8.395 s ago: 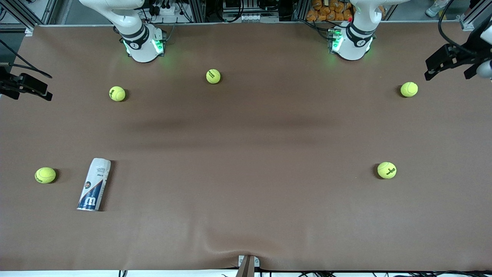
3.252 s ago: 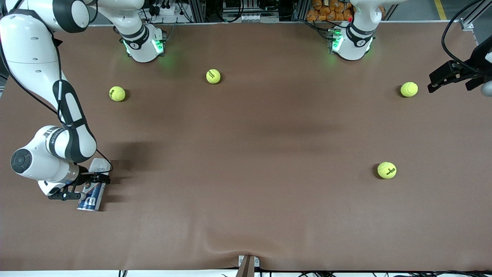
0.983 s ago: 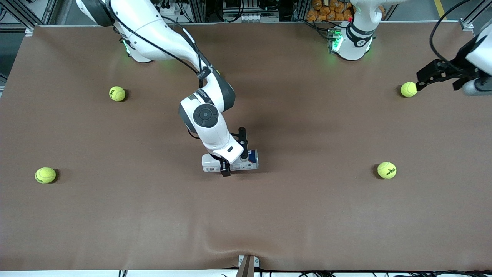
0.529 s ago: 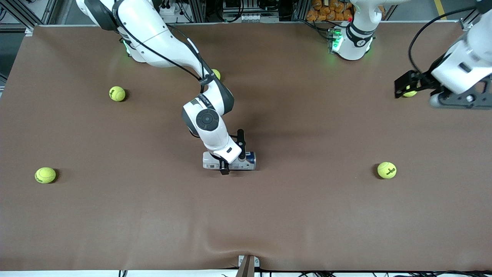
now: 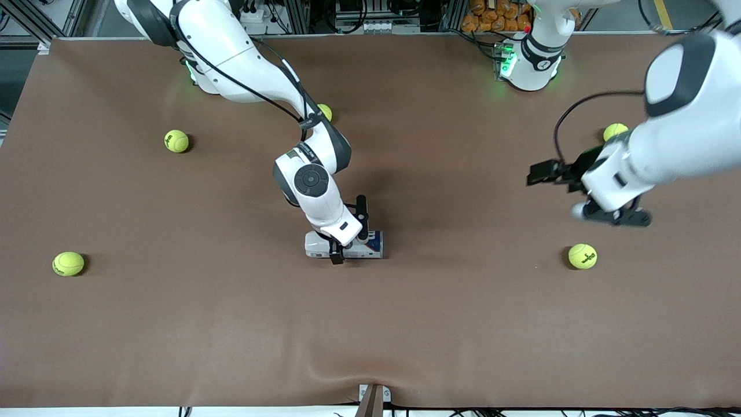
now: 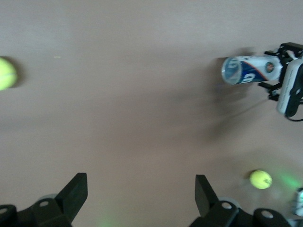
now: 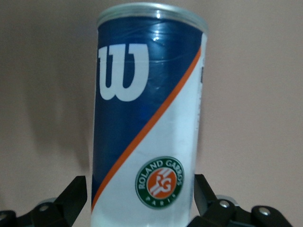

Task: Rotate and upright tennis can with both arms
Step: 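Reach the left gripper to the can's end while the right gripper holds, then grasp the can with the left gripper while the right gripper withdraws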

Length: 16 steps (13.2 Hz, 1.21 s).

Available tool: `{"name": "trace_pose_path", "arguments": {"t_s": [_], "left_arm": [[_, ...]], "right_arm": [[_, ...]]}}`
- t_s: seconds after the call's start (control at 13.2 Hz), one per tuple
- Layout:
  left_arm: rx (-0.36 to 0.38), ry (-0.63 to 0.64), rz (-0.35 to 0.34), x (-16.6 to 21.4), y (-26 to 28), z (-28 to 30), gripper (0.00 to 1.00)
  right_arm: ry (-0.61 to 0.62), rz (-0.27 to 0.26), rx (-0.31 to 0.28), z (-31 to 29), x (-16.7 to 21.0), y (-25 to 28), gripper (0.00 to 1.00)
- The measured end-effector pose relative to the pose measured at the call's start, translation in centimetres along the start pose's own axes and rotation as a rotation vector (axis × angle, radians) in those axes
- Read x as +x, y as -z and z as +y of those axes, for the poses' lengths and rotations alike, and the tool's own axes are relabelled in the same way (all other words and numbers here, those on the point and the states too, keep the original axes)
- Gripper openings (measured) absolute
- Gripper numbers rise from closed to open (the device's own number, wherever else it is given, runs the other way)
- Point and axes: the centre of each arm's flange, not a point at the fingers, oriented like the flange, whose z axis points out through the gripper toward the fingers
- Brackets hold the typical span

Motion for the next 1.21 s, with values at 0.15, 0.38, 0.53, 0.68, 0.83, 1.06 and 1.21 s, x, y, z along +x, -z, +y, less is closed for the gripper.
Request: {"name": "trace_pose_path", "arguments": {"t_s": [0.15, 0.38, 0.53, 0.68, 0.83, 1.06, 1.21], "left_arm": [[-0.071, 0.02, -0.044, 2.0, -4.2, 1.2, 1.0], [-0.231, 0.082, -0.138, 4.1, -10.8, 3.3, 1.0], [-0.337, 0.124, -0.18, 5.5, -15.5, 4.6, 1.0], [-0.454, 0.187, -0.215, 6.3, -20.3, 6.7, 1.0], [-0.556, 0.268, -0.255, 6.3, -25.2, 8.6, 1.0], [-0.655, 0.367, -0.3, 6.2, -29.4, 9.5, 1.0], [-0.717, 0.38, -0.302, 6.3, -29.8, 9.2, 1.0]], "right_arm": [[0.008, -0.007, 0.032, -0.3, 0.8, 2.4, 1.0], [0.002, -0.011, 0.047, 0.2, 0.7, 7.5, 1.0], [-0.036, -0.007, 0.073, 0.8, -0.4, 10.1, 1.0], [-0.105, 0.003, 0.109, 2.0, -3.0, 12.3, 1.0], [-0.238, 0.004, 0.12, 3.9, -7.1, 14.7, 1.0], [-0.514, -0.008, 0.111, 6.5, -13.3, 17.0, 1.0], [-0.696, -0.018, 0.104, 7.9, -17.6, 17.2, 1.0]]}}
